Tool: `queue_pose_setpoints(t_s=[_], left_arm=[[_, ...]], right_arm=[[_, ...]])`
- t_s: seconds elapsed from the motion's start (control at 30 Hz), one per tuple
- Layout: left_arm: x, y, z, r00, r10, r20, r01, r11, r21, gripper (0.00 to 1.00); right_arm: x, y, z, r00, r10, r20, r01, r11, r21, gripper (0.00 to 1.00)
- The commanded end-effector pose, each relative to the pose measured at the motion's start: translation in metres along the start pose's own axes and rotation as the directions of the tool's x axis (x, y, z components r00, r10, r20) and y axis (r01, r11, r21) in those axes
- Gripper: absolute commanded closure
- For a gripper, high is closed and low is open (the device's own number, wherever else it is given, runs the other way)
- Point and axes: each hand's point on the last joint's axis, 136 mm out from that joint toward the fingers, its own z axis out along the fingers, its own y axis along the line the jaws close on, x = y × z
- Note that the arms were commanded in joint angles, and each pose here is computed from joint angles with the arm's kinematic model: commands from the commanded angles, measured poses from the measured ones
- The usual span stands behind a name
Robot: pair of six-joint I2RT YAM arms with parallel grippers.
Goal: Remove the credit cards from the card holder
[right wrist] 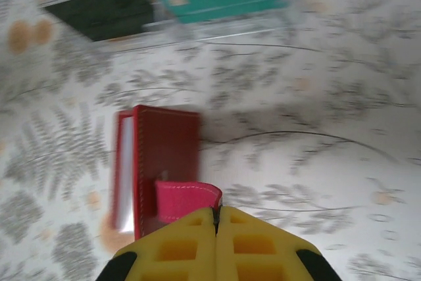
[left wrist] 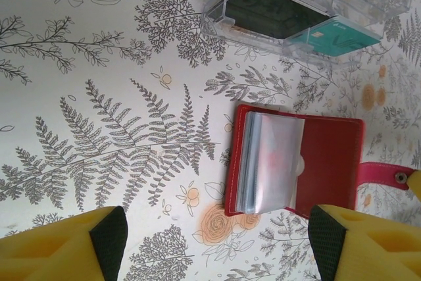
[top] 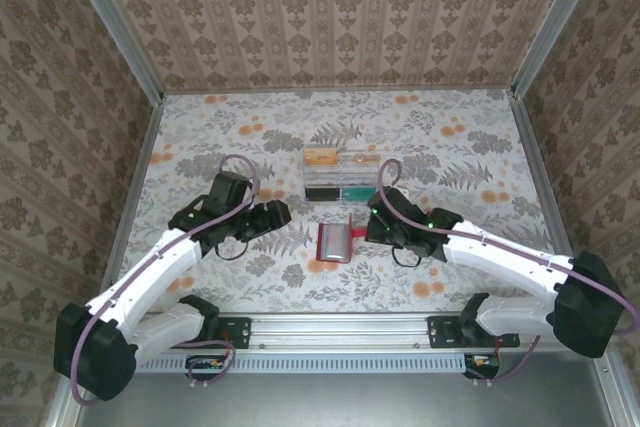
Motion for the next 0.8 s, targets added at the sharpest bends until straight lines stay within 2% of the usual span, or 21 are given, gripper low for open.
queue_pose_setpoints(t_s=[0.0,0.17,0.23,0.37,0.77], left_arm=[[0.005,-0.004,0.004,0.999,0.036,-0.021,-0.036,0.999,0.016,0.24],[0.008,-0.010,0.010,0.998,0.059,-0.037,-0.059,0.998,0.017,0.24],[0.009,-0.013,0.012,0.996,0.071,-0.048,-0.070,0.997,0.018,0.24],[0.012,-0.019,0.015,0.993,0.101,-0.060,-0.100,0.995,0.017,0.24],[0.017,-0.035,0.025,0.985,0.146,-0.089,-0.142,0.989,0.044,0.22]], right_arm=[[0.011,-0.044,0.001,0.999,-0.018,-0.034,0.023,0.990,0.138,1.00],[0.028,-0.082,0.012,0.992,-0.026,-0.125,0.062,0.955,0.290,0.96],[0.030,-0.082,0.015,0.989,-0.031,-0.144,0.073,0.953,0.293,0.83],[0.026,-0.055,0.019,0.991,-0.013,-0.133,0.036,0.985,0.168,0.59],[0.009,-0.011,0.021,0.991,0.033,-0.126,-0.030,0.999,0.023,0.50]])
